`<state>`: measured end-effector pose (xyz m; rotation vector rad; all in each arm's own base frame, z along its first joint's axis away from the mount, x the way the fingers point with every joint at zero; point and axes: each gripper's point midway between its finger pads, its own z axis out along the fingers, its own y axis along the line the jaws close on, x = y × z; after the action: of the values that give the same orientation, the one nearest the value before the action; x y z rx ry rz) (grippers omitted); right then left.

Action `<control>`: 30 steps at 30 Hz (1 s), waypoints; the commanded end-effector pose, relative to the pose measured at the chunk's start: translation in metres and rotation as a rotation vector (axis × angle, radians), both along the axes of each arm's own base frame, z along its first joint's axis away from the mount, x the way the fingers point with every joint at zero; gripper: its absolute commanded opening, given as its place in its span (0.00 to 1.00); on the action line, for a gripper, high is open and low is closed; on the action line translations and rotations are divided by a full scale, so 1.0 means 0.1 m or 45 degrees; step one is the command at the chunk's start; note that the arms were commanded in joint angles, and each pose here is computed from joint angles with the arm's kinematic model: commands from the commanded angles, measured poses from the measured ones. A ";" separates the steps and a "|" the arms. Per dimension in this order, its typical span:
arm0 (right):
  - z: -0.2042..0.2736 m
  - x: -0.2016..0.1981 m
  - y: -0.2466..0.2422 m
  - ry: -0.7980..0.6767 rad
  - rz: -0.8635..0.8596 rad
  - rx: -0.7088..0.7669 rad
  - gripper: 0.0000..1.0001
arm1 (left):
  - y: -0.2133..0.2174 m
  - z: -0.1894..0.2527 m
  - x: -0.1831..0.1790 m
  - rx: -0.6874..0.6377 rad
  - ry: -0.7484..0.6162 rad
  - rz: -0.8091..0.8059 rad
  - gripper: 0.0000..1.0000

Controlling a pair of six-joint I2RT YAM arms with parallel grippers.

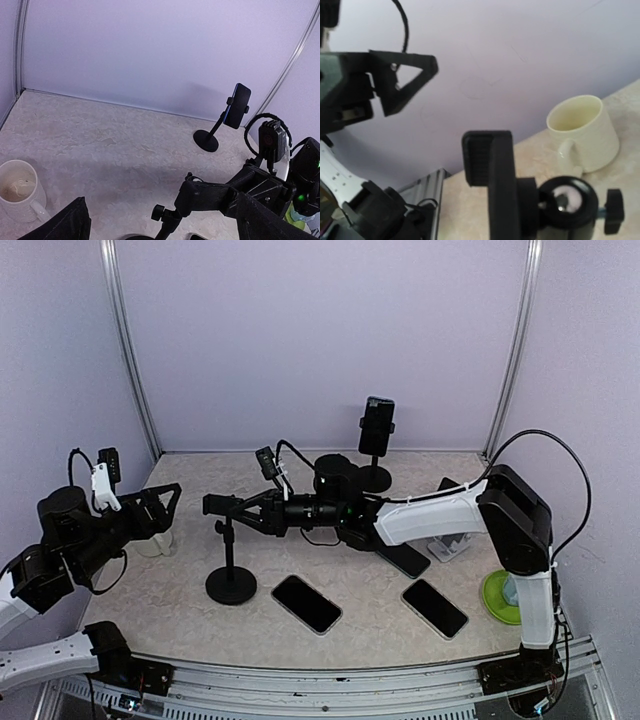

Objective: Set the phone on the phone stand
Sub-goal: Place the phone stand at the center of the board.

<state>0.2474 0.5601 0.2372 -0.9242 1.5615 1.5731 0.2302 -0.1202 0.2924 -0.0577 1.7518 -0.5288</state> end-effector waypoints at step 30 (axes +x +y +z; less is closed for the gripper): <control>0.17 1.04 -0.63 -0.502 0.199 -0.118 0.00 | -0.14 -0.14 0.02 0.030 -0.018 -0.071 0.99</control>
<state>0.3625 0.4986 0.2378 -1.2882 1.4541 1.3408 0.2334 -0.1267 0.2774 -0.0165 1.7633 -0.5142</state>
